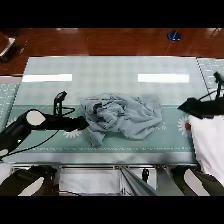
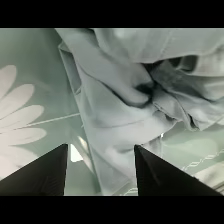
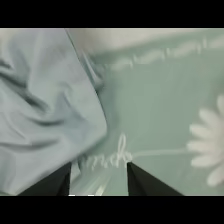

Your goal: Fold the shirts.

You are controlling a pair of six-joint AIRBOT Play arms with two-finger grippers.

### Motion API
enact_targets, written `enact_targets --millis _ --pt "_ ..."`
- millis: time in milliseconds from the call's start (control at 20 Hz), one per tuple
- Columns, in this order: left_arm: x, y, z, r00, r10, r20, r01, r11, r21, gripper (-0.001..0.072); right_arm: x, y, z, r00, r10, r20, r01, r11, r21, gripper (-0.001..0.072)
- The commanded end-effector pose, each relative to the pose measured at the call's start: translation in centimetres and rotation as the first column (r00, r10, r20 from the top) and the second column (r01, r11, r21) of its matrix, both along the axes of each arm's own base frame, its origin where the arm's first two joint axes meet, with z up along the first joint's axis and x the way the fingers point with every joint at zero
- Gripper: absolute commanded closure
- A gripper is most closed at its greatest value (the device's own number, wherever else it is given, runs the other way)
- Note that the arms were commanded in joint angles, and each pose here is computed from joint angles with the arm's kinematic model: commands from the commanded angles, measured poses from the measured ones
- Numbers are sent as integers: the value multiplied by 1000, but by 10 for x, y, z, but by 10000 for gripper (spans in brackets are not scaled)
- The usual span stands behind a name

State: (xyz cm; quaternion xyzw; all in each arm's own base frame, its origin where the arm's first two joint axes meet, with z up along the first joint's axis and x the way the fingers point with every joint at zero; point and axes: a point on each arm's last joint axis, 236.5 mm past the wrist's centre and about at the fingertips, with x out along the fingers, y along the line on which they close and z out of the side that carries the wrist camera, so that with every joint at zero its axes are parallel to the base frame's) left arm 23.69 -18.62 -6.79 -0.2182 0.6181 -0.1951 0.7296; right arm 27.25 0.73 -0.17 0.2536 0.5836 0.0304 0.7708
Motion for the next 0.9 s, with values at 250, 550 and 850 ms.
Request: enact_targets --millis 250,550,850 --pt "12 -35 -18 999 -41 -32 36 988 -149 694 -75 48 -75 979 -50 -196 92 973 210 310" --pt "14 -36 -16 999 -41 -27 37 988 -151 694 -77 90 -95 964 64 -259 8 964 265 310" --pt "14 -36 -16 999 -42 -27 37 988 -151 694 -33 146 -108 969 111 -219 -44 956 291 310"
